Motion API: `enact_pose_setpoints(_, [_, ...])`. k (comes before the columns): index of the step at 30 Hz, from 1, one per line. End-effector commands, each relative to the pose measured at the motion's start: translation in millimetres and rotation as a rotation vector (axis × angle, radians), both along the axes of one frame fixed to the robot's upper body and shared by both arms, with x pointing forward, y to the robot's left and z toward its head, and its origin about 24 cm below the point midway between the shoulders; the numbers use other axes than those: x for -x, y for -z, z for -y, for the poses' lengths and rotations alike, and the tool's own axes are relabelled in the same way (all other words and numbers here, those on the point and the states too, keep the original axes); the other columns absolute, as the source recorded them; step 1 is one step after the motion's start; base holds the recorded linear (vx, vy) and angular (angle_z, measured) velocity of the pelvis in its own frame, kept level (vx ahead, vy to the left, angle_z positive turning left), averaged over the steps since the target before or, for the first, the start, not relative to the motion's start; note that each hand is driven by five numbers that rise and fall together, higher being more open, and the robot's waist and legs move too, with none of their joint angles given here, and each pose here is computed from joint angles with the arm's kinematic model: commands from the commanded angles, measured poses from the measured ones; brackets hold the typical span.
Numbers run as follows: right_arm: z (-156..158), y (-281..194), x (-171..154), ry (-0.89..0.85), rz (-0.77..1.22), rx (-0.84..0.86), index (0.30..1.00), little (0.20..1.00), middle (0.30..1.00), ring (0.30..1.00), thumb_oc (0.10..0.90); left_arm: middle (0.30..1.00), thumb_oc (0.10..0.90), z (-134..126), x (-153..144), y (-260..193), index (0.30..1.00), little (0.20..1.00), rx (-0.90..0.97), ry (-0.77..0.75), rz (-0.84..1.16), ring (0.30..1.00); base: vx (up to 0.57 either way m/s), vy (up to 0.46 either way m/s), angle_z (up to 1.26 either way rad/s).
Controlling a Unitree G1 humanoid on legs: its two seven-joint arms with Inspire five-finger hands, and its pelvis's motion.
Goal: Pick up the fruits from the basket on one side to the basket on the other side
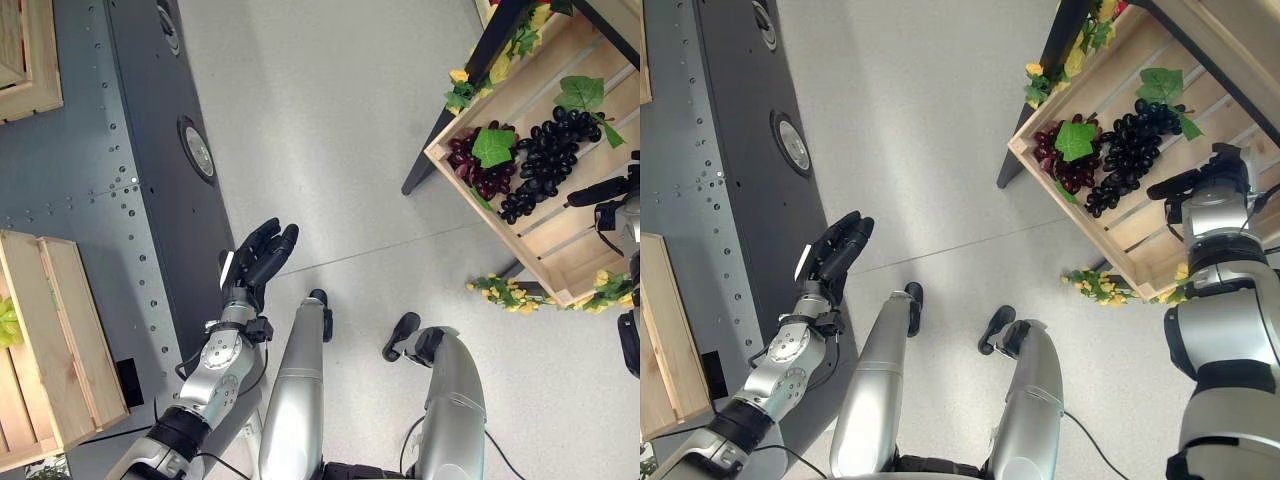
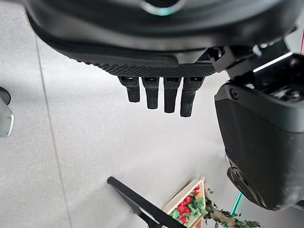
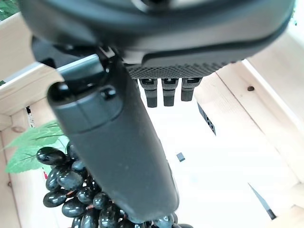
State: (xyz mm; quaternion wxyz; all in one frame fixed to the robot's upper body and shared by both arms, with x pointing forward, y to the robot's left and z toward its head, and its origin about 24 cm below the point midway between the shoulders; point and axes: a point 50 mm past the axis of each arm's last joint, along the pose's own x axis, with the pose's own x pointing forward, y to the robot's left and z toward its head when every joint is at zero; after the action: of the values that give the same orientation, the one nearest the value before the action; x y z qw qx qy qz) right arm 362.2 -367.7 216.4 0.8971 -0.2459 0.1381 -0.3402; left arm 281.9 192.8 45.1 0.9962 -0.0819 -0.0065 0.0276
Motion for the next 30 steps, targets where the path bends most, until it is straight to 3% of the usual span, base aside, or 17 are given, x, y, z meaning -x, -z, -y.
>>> enact_pose_setpoints(1, [24.0, -62.2, 17.1, 0.022, 0.187, 0.077, 0.900, 0.900, 0.900, 0.900, 0.800, 0.900, 0.800, 12.0, 2.5, -36.6, 0.900, 0.900, 0.067, 0.047, 0.223, 0.900, -0.02, 0.033, -0.04])
enact_pose_setpoints(12, [-32.9, 2.5, -13.0, -0.321, 0.300, -0.169, 0.900, 0.900, 0.900, 0.900, 0.800, 0.900, 0.800, 19.1, -3.6, -31.7, 0.900, 0.900, 0.094, 0.016, 0.199, 0.900, 0.01, 0.057, -0.06])
enact_pose_setpoints(17, [-93.3, 68.5, -15.2, -0.615, 0.298, -0.414, 0.900, 0.900, 0.900, 0.900, 0.800, 0.900, 0.800, 18.7, -6.2, -12.4, 0.900, 0.900, 0.052, -0.015, 0.104, 0.900, 0.08, 0.034, -0.04])
enact_pose_setpoints(24, [-161.9, 142.8, 10.1, -0.764, 0.219, -0.641, 0.900, 0.900, 0.900, 0.900, 0.800, 0.900, 0.800, 6.1, 6.5, 32.3, 0.900, 0.900, 0.021, -0.088, -0.077, 0.900, 0.12, -0.011, -0.09])
enact_pose_setpoints(30, [-187.4, 206.0, 57.2, -0.763, 0.101, -0.812, 0.900, 0.900, 0.900, 0.900, 0.800, 0.900, 0.800, -0.1, 31.4, 65.9, 0.900, 0.900, 0.000, -0.108, -0.224, 0.900, 0.16, -0.039, -0.07])
